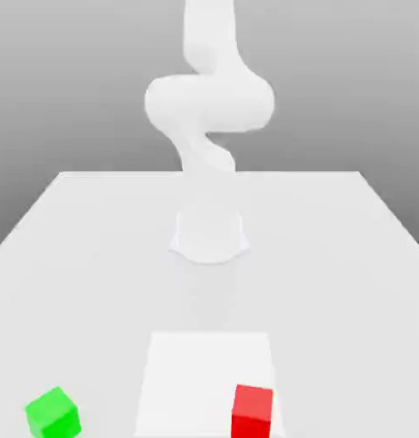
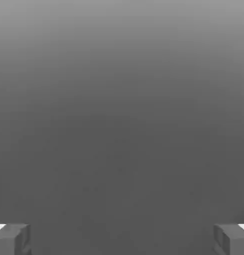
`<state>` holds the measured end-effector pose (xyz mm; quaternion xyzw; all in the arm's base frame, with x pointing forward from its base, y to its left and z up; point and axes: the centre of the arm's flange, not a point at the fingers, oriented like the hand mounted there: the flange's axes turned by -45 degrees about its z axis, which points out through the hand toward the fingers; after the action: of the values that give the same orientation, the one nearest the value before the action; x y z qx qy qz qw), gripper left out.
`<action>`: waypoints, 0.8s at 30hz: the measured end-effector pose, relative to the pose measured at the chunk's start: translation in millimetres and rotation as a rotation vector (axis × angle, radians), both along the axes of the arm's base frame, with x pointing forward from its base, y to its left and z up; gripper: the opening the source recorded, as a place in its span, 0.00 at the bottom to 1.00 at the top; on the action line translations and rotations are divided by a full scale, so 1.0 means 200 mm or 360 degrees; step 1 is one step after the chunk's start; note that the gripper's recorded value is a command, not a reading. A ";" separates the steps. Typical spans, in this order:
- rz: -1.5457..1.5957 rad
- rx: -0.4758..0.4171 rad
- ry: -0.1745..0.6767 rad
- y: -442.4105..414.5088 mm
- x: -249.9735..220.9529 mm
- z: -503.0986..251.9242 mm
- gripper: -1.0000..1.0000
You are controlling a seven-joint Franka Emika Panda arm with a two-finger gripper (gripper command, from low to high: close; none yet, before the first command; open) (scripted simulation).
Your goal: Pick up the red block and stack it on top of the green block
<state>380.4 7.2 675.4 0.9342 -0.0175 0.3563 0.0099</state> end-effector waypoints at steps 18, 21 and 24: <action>-0.0198 0.0006 0.0796 0.14 0.63 -1.59 0.50; -0.0212 0.0043 0.0923 0.17 0.62 -1.86 0.50; -0.0224 0.0093 0.1049 0.21 0.58 -2.12 0.50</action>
<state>497.4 48.9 250.8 0.9955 -0.0880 0.0328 0.0127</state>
